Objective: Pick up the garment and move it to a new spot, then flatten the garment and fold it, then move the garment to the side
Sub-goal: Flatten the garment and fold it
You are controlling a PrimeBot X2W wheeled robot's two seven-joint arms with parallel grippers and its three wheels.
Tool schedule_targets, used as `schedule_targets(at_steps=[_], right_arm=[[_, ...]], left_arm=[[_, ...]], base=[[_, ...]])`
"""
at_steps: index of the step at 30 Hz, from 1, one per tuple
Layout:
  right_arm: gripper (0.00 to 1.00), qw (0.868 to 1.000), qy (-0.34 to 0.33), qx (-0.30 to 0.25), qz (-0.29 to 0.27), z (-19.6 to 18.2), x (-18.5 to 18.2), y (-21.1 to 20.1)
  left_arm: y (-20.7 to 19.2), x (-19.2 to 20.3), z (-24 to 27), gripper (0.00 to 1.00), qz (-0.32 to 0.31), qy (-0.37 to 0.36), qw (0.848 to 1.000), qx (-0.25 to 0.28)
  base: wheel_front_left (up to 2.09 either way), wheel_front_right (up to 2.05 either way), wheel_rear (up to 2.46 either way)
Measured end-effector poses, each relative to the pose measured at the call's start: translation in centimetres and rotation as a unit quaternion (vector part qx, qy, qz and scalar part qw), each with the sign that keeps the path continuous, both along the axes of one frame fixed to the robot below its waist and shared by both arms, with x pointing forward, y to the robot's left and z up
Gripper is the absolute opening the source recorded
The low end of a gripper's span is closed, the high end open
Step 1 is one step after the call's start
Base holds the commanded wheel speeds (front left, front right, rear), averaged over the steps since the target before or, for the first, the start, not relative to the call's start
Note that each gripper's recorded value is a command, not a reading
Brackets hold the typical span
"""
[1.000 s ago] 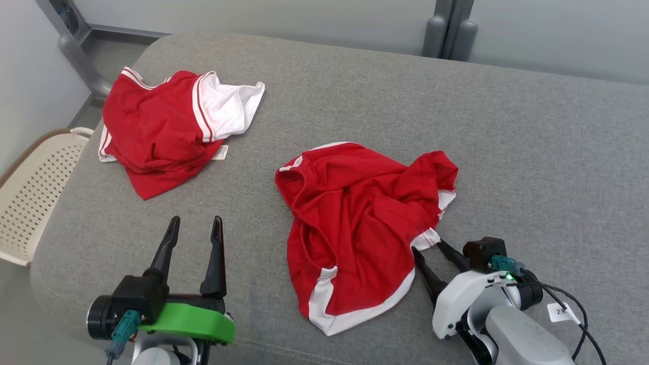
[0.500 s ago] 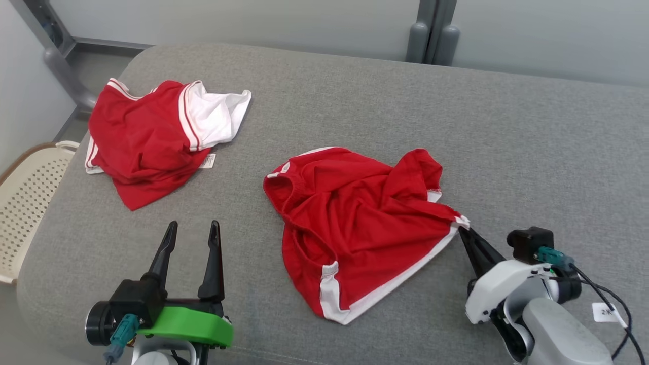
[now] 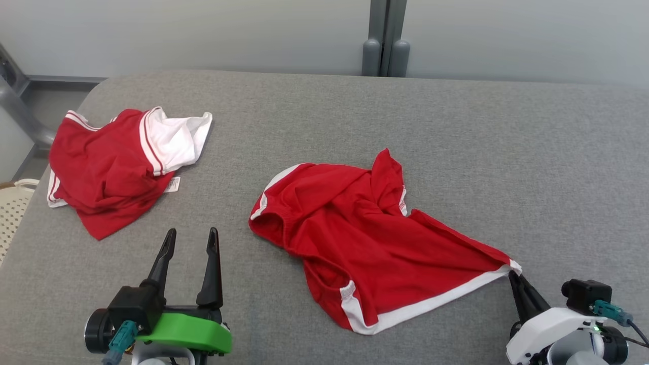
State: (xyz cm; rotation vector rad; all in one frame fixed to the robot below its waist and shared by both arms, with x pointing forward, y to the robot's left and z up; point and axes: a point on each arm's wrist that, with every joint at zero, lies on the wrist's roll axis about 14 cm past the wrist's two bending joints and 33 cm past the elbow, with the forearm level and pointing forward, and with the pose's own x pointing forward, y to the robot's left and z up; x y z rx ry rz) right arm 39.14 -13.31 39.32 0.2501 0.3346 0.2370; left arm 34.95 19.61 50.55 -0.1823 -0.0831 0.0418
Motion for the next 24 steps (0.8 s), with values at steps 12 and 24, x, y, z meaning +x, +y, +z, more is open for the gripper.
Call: schedule_targets(at_steps=[12, 24], right_arm=[[1.00, 0.987, -0.161, -0.003, -0.026, 9.5, 1.5, -1.4], [1.00, 0.971, -0.238, -0.024, -0.014, 13.7, -1.8, -0.6]], left_arm=[[-1.6, 0.4, 0.4, 1.00, -0.032, -0.007, 0.999, 0.005], [-2.5, -0.2, 0.8, 1.00, -0.051, -0.015, 0.999, 0.011]], base=[[0.00, 0.00, 0.00], [0.00, 0.00, 0.00]])
